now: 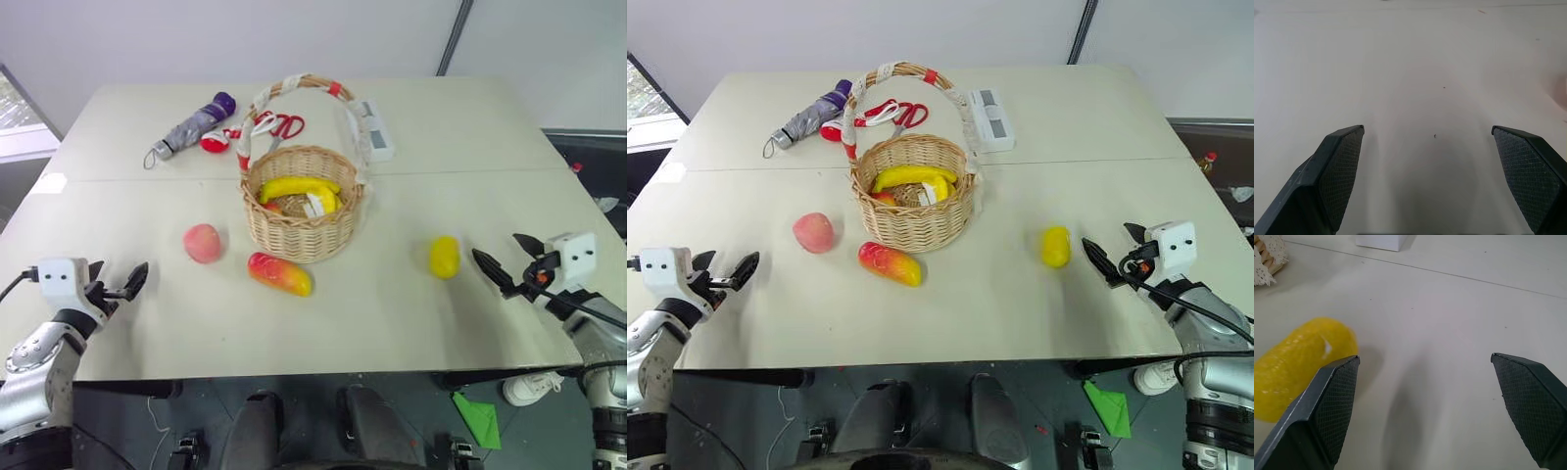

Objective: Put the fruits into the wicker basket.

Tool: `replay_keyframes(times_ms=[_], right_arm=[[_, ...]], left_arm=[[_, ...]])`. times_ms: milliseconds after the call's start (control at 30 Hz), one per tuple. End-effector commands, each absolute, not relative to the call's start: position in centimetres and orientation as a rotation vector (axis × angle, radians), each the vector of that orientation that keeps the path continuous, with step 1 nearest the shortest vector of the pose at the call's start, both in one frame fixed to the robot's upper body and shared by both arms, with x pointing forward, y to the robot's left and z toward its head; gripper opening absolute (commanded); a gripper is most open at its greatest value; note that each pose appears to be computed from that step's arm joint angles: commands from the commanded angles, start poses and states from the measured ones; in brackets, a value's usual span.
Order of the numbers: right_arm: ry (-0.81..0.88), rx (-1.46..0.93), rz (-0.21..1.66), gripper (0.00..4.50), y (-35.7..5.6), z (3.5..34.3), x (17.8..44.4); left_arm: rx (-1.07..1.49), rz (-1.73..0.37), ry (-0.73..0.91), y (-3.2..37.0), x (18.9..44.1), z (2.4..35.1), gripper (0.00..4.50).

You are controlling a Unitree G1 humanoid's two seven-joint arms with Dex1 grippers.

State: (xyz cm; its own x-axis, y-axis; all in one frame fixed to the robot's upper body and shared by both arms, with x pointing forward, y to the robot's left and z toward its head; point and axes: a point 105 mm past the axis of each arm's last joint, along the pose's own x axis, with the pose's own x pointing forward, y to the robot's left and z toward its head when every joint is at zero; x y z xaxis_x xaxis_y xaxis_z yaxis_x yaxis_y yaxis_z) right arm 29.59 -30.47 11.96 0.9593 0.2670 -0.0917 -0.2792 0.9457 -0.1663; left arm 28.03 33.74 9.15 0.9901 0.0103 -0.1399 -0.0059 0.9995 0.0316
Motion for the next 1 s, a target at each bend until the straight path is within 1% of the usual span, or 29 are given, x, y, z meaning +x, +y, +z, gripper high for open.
replay_keyframes(times_ms=[33,167,300,367,467,567,733,833,1000], right_arm=[[0.021,-0.198,0.265,4.48,-30.6,13.1,29.7],[0.004,-0.222,0.261,4.48,-30.9,14.1,29.6],[-0.044,-0.238,0.316,4.48,-29.9,16.5,29.7],[-0.070,-0.215,0.411,4.48,-27.9,17.9,29.6],[-0.064,-0.211,0.560,4.48,-24.8,19.0,28.9],[-0.027,-0.209,0.765,4.48,-20.2,19.0,27.2],[-0.013,-0.206,1.033,4.48,-12.8,18.5,24.6],[-0.033,-0.213,1.085,4.48,-10.4,18.3,24.4],[-0.038,-0.224,1.099,4.48,-9.3,17.5,24.8]], left_arm=[[0.062,0.012,0.091,34.0,28.1,10.8,4.50],[0.047,-0.006,0.078,33.7,28.4,11.4,4.50],[0.044,-0.054,0.006,32.7,29.8,14.5,4.50],[0.042,-0.154,0.022,30.9,30.3,15.3,4.50],[0.054,-0.314,0.068,28.0,30.3,15.7,4.50],[0.090,-0.426,0.111,26.0,30.4,16.0,4.50],[0.235,-0.468,0.214,24.7,31.7,15.3,4.50],[0.305,-0.499,0.281,24.0,32.3,14.4,4.50],[0.338,-0.507,0.345,23.0,33.4,13.2,4.50]])
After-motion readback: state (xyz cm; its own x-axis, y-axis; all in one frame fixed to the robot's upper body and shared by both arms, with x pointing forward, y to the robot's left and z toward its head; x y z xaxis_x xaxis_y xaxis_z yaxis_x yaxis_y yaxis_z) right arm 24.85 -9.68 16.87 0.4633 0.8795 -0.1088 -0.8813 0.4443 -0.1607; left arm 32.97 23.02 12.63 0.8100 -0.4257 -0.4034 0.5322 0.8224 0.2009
